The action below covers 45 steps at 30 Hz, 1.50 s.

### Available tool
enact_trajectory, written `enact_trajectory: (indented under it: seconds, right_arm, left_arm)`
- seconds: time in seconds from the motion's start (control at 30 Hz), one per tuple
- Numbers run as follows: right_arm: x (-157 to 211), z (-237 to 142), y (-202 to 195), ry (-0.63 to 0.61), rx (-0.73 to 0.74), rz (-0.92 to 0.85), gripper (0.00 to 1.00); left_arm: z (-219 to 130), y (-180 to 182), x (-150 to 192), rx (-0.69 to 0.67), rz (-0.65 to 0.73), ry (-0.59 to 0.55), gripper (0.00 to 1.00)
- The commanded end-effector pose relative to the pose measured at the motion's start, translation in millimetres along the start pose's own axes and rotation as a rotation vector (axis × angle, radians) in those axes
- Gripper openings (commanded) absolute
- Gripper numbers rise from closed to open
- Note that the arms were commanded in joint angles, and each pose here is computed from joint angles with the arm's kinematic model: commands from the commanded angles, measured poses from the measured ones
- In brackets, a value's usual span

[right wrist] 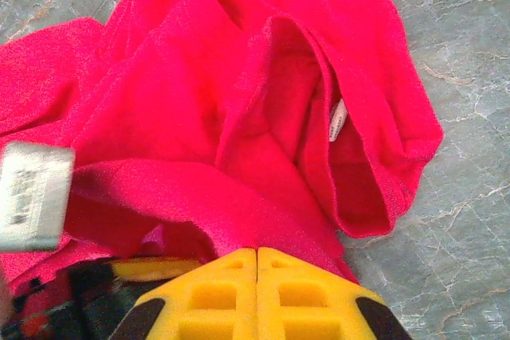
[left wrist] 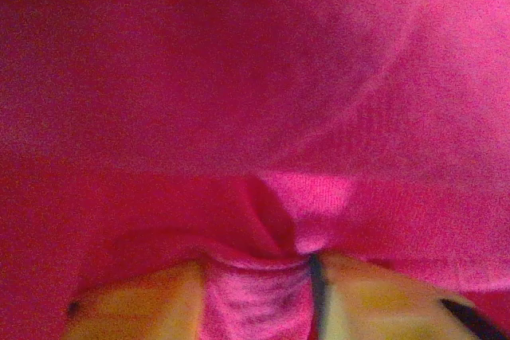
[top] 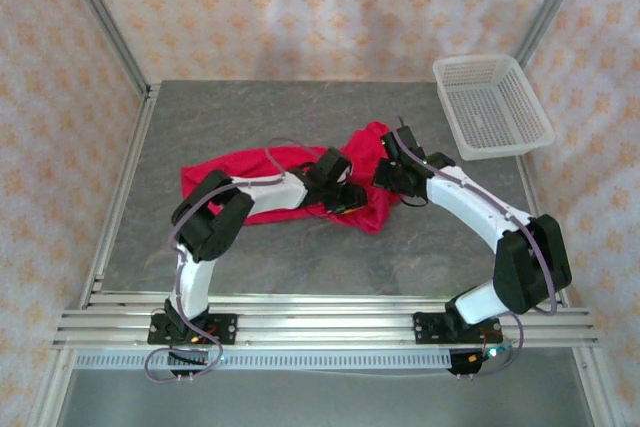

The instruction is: Fold the inside-out t-shirt

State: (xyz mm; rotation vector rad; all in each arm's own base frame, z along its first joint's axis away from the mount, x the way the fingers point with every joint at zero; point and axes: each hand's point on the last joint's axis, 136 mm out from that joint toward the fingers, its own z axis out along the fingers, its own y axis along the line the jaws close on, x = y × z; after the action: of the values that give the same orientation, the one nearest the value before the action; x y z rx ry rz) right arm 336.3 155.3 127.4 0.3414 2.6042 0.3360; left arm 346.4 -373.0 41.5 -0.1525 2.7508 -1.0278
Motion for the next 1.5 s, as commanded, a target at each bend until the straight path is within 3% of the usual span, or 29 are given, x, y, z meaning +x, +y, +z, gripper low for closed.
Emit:
enact_trajectory:
  seconds: [0.0,0.03,0.27,0.4,0.6,0.77,1.1,1.27,1.47]
  right_arm:
    - [-1.5,-1.7,-5.2,-0.015,0.003,0.018,0.00]
    - [-0.8,-0.7,-7.8,-0.013,0.009,0.018,0.00]
    - [-1.2,15.5,-70.6,-0.011,0.154,0.138,0.00]
    - [-3.3,27.3,-101.2,0.003,0.209,0.201,0.00]
    - [2.1,37.0,-74.4,0.067,0.079,0.193,0.00]
    - [4.3,21.4,-60.0,0.073,0.050,0.157,0.00]
    - [51.6,2.5,9.2,0.077,-0.174,0.094,0.08]
    - [67.1,24.0,24.2,0.120,-0.161,0.065,0.09]
    - [68.0,55.5,15.6,0.126,-0.054,0.073,0.06]
  left_arm:
    - [1.7,-12.6,-8.4,0.011,0.013,-0.022,0.09]
    - [-2.3,-14.3,-10.6,0.008,0.016,-0.029,0.00]
    - [-93.7,-32.5,-26.1,-0.058,0.111,-0.173,0.00]
    - [-124.0,-29.1,-21.4,-0.052,0.121,-0.224,0.00]
    - [-93.4,-16.4,-10.0,0.008,0.055,-0.179,0.00]
    - [-61.9,-8.1,-8.9,0.020,0.022,-0.143,0.00]
    - [-59.9,-8.0,-13.1,-0.009,0.035,-0.137,0.00]
    - [-67.0,-7.4,-16.4,-0.016,0.034,-0.146,0.00]
    - [-84.8,-4.7,-22.8,-0.021,0.030,-0.177,0.00]
